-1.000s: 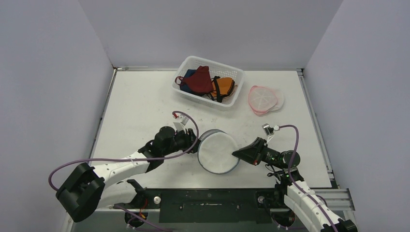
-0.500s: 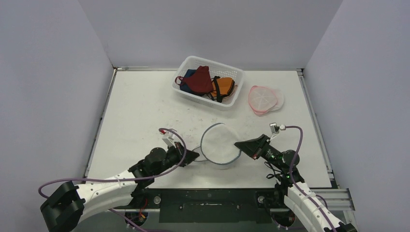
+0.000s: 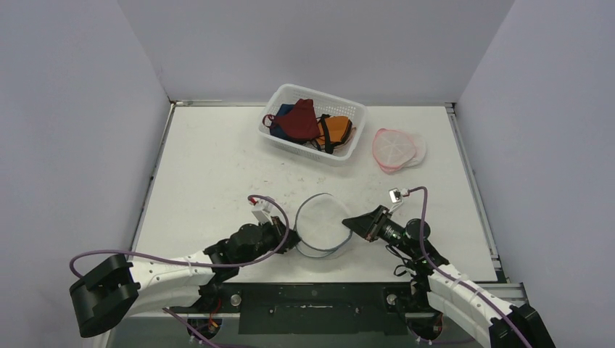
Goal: Unzip the laundry bag and remove the bra
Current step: Close the laundry bag at the center of the board.
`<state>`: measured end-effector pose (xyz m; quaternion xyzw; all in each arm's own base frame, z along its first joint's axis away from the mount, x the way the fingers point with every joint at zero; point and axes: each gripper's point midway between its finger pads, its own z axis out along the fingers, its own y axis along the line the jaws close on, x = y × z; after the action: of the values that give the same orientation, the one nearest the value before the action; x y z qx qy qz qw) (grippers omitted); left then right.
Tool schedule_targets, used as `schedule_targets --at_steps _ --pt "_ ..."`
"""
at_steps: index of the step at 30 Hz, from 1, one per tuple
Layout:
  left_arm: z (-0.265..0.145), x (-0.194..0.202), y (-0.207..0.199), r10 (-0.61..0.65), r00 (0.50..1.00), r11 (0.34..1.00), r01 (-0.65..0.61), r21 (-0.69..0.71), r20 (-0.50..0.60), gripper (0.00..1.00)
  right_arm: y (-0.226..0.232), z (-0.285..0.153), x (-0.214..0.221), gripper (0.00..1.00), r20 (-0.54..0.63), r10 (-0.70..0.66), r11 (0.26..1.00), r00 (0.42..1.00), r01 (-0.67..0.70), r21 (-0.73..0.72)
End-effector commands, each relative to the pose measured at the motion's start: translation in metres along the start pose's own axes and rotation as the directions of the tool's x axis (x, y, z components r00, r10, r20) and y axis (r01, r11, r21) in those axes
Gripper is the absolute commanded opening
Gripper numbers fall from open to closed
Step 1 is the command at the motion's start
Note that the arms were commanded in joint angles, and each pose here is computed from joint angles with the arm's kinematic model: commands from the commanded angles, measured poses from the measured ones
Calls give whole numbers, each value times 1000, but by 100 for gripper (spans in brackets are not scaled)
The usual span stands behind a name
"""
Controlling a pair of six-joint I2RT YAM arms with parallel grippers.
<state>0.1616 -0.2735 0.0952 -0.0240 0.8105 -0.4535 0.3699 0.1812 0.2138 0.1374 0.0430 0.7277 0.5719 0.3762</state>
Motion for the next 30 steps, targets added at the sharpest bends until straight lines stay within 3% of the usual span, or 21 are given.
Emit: schedule_targets --at_steps 1,5,7,11,14,21,28,30 --pt "7 -23 -39 2 997 996 -9 94 75 0 7 11 -22 5 91 -50 999 995 49 10" --pt "5 -19 -33 11 998 998 -15 66 67 0 -7 14 -16 5 57 -69 996 996 65 68" --pt "3 -18 -26 11 998 999 -14 39 61 9 -14 14 -12 5 41 -82 992 996 78 95" --pt "-4 -16 -15 -1 998 1000 1 -10 57 42 -21 13 -8 5 25 -95 989 995 92 117" --pt "-11 -17 -11 -7 998 1000 8 -29 62 56 -20 13 -6 5 18 -99 989 995 96 112" --pt "-27 -22 -11 -35 997 998 38 -41 66 73 -17 13 -6 5 18 -104 989 994 101 105" --pt "-38 -32 -18 -80 991 997 81 -8 106 96 -12 14 -5 5 8 -108 990 994 107 87" --pt "-38 -38 -22 -89 988 996 89 8 127 98 -12 15 -3 5 2 -107 990 994 107 87"
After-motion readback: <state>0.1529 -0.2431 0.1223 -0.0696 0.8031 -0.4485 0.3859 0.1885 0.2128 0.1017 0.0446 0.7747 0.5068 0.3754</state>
